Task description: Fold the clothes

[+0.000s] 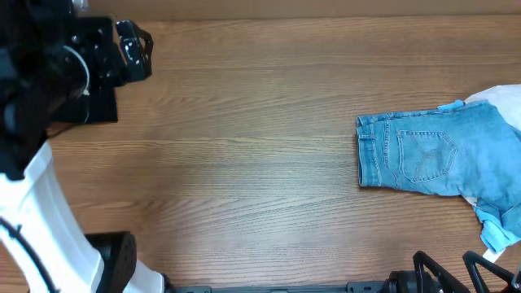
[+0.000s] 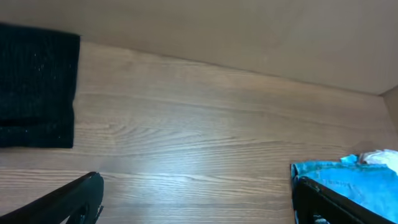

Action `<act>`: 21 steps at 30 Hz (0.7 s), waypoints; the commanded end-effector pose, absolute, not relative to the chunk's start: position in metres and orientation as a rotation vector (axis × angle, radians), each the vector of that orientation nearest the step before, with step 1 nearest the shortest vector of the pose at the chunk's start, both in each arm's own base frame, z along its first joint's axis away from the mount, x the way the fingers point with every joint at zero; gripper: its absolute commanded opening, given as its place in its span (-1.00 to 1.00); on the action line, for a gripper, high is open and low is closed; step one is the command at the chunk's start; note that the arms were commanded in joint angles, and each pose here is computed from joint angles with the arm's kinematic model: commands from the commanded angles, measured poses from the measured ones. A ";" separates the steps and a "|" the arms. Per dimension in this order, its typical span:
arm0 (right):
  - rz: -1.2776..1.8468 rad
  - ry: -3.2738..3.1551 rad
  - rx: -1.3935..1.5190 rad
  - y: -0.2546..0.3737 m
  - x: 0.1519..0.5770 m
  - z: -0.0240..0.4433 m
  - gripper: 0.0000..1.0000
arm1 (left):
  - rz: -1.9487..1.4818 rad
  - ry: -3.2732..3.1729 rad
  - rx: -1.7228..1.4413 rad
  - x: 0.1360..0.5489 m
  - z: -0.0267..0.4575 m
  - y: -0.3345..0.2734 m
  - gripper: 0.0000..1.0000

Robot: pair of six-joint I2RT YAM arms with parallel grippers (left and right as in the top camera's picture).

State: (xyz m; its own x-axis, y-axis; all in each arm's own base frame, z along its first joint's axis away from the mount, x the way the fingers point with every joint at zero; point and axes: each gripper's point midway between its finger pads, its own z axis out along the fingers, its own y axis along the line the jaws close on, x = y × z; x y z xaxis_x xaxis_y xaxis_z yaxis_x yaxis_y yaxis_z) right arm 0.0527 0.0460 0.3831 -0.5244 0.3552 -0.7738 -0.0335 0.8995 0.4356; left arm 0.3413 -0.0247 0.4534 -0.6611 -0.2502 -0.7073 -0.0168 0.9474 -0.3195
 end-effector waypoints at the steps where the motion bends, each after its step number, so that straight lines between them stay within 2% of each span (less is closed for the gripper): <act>1: 0.496 2.071 0.228 0.046 0.055 0.385 1.00 | -0.325 2.292 -0.178 0.359 0.443 -0.021 1.00; 21: 0.496 2.071 0.228 0.046 0.055 0.385 1.00 | -0.324 2.284 -0.176 0.364 0.443 -0.021 1.00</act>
